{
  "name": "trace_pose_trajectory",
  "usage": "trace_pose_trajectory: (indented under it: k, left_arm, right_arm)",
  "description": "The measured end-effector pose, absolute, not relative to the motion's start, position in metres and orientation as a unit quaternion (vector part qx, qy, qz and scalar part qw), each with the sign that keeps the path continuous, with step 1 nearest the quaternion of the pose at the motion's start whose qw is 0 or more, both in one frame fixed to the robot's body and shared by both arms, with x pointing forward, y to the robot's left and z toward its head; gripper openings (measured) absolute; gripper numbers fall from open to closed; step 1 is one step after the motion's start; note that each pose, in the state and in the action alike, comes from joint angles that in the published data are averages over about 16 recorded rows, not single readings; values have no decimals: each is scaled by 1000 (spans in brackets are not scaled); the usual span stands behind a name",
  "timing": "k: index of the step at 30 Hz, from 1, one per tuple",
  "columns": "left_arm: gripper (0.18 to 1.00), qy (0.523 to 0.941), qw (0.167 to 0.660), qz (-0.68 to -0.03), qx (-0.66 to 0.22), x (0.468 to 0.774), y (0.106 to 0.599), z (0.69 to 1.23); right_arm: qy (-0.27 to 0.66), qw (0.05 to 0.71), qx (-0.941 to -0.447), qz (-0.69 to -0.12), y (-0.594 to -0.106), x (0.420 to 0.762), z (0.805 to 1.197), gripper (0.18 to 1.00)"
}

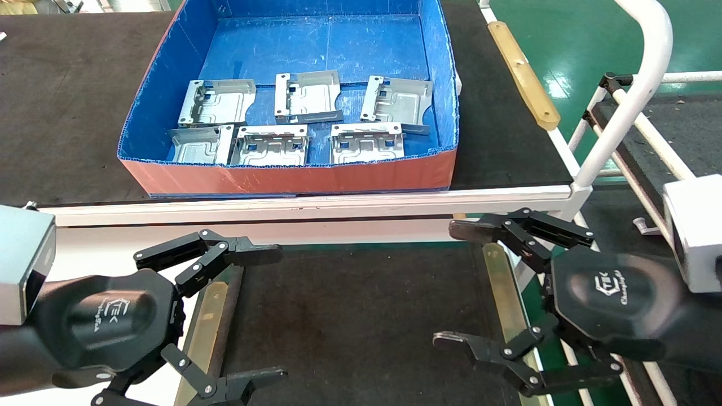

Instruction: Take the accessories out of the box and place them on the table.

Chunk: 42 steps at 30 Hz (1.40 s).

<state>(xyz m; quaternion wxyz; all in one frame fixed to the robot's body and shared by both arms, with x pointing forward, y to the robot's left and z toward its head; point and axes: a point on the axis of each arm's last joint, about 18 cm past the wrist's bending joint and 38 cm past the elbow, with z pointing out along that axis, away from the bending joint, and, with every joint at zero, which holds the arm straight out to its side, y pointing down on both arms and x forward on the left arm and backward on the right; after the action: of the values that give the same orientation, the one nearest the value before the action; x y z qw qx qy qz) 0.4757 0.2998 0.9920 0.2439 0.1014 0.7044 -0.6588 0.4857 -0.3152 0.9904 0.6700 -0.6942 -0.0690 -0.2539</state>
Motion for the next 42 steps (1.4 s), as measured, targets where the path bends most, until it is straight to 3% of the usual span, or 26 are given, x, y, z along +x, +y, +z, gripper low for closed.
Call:
trace_pose_trajectory:
  k: [25,42]
  left_arm:
    - [1001,703,252,-657,100,480,301,998]
    - [1001,705,307,-635,66,536,308,1030]
  right_arm:
    - [-69,670,-694,-254,-315,486,990,1001]
    - [-69,670,-694,-254,-315,486,990,1001]
